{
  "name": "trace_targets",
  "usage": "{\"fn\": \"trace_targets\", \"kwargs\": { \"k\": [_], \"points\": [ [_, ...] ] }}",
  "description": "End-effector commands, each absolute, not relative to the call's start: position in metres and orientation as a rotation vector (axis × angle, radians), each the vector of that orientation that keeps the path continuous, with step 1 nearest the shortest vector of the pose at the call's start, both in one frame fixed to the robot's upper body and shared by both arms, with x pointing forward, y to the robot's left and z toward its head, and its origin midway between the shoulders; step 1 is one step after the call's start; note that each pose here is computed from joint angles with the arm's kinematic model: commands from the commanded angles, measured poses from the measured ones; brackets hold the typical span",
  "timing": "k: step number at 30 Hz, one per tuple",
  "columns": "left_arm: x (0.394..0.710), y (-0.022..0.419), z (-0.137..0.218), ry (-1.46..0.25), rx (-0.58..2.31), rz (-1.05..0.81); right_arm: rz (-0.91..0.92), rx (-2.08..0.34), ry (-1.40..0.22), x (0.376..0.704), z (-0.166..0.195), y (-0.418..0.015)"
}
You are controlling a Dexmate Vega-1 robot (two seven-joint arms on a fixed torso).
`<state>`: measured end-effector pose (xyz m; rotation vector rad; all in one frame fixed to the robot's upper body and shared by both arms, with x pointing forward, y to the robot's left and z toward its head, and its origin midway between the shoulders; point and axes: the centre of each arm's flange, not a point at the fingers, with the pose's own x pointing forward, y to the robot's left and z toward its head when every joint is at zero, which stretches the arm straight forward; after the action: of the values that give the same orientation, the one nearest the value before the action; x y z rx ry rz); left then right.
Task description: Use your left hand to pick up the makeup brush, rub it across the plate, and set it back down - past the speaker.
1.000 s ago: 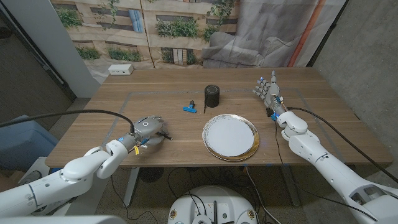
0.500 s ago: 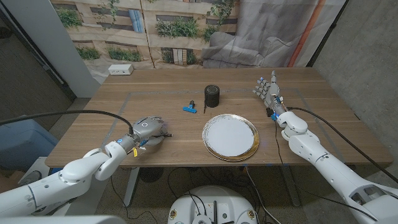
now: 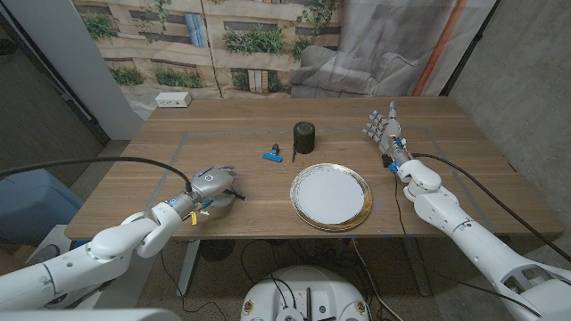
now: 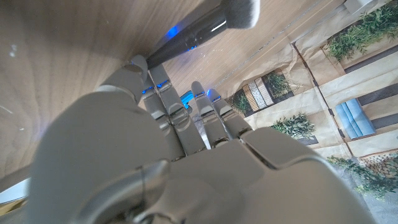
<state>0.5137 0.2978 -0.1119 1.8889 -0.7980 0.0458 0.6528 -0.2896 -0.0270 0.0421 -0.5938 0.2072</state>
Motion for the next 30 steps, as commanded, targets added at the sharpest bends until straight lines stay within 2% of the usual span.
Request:
{"fn": "trace_targets", "kwargs": {
  "k": [1, 24, 30],
  "points": [
    [0.512, 0.296, -0.1, -0.887, 1.868, 0.036, 0.207, 0.042, -0.594, 0.653, -0.027, -0.29],
    [0.492, 0.283, -0.063, -1.006, 1.858, 0.037, 0.207, 0.042, -0.594, 0.653, -0.027, -0.29],
    [0.491, 0.283, -0.058, -0.984, 1.799, 0.054, 0.207, 0.042, -0.594, 0.653, -0.027, -0.29]
  ]
}}
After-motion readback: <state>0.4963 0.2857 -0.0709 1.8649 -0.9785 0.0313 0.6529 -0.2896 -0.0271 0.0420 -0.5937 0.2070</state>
